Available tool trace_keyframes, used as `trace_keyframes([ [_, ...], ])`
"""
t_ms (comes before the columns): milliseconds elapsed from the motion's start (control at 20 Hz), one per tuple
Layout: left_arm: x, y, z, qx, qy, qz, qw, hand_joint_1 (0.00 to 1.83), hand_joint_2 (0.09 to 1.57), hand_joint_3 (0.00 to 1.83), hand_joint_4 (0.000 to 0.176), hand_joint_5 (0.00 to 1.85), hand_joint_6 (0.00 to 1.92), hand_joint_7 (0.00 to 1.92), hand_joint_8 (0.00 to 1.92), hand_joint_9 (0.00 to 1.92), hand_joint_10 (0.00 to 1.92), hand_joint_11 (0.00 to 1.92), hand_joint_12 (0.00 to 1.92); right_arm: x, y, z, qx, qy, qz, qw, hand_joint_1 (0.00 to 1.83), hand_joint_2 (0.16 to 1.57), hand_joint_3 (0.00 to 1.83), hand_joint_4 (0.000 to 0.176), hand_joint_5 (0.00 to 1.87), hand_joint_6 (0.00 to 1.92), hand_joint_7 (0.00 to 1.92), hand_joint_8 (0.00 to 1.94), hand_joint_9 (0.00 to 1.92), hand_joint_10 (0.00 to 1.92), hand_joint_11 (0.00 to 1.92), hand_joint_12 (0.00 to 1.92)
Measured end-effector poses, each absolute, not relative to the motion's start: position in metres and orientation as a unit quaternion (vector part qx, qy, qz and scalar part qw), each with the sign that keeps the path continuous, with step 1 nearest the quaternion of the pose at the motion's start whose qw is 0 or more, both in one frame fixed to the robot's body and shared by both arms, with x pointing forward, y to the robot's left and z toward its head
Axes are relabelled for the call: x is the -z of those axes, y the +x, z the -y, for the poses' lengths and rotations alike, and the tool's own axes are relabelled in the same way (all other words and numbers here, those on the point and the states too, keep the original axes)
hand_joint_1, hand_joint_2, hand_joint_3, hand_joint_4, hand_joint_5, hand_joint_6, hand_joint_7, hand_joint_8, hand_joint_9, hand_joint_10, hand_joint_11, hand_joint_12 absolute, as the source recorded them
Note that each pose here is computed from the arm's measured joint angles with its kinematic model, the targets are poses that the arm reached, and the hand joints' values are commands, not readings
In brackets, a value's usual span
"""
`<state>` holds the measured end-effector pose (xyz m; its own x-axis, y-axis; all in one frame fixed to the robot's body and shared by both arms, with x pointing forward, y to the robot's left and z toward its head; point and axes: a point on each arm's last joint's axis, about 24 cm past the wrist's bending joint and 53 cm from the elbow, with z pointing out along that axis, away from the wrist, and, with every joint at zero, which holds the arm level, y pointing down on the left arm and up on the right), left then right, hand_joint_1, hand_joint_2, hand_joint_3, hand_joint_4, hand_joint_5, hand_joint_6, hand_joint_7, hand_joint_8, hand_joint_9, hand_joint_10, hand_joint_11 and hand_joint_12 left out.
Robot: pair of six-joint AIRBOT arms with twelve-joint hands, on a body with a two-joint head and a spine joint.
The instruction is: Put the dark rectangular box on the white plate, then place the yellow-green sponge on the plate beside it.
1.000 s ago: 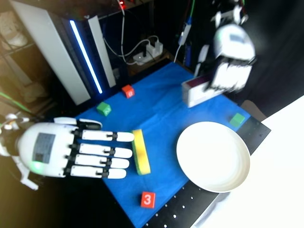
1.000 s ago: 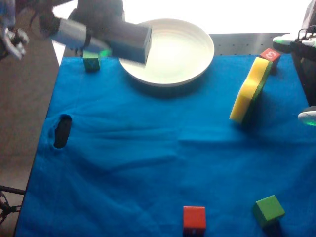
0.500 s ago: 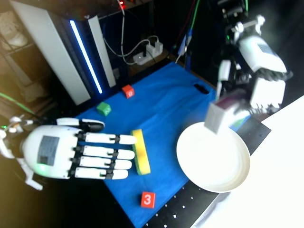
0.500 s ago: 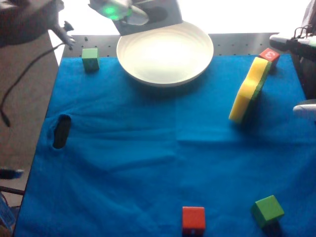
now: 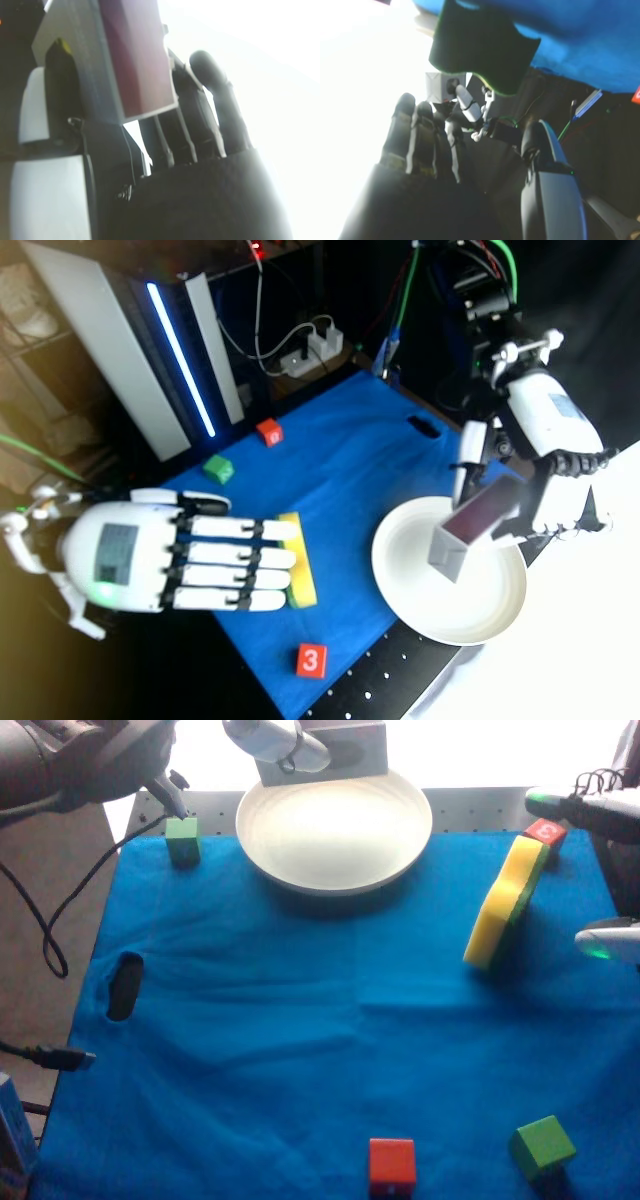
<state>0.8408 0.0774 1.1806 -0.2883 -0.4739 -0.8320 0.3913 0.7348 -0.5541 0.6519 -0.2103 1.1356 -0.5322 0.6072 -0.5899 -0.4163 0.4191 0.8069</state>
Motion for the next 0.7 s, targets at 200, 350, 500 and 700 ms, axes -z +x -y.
trace_keyframes([
  [200,-1.152,0.838,-0.081,0.353,-0.038,-0.735,0.578,0.96,0.92,0.00,0.004,0.59,0.00,0.62,0.00,0.60,0.01,0.21,0.93,-1.135,0.652,0.210,-0.535,0.069,-0.693,0.478,0.78,1.07,0.00,0.059,0.12,0.00,0.13,0.01,0.16,0.00,0.10,0.33],
  [350,-1.141,0.831,-0.077,0.358,-0.041,-0.741,0.567,0.95,0.94,0.00,0.009,0.55,0.00,0.59,0.00,0.55,0.00,0.13,0.89,-1.135,0.652,0.210,-0.536,0.070,-0.693,0.477,0.79,1.08,0.00,0.053,0.12,0.00,0.14,0.01,0.17,0.00,0.08,0.34],
  [500,-1.156,0.822,-0.079,0.375,-0.032,-0.727,0.575,0.93,0.95,0.00,0.086,0.45,0.00,0.44,0.00,0.38,0.00,0.00,0.74,-1.133,0.651,0.208,-0.537,0.070,-0.694,0.474,0.80,1.07,0.00,0.064,0.13,0.00,0.11,0.00,0.15,0.00,0.11,0.28],
  [700,-1.185,0.798,-0.091,0.386,0.008,-0.702,0.598,0.77,0.93,0.00,0.173,0.26,0.00,0.32,0.00,0.24,0.00,0.00,0.21,-1.136,0.652,0.211,-0.535,0.069,-0.694,0.477,0.81,1.05,0.00,0.044,0.10,0.00,0.10,0.00,0.12,0.00,0.12,0.18],
])
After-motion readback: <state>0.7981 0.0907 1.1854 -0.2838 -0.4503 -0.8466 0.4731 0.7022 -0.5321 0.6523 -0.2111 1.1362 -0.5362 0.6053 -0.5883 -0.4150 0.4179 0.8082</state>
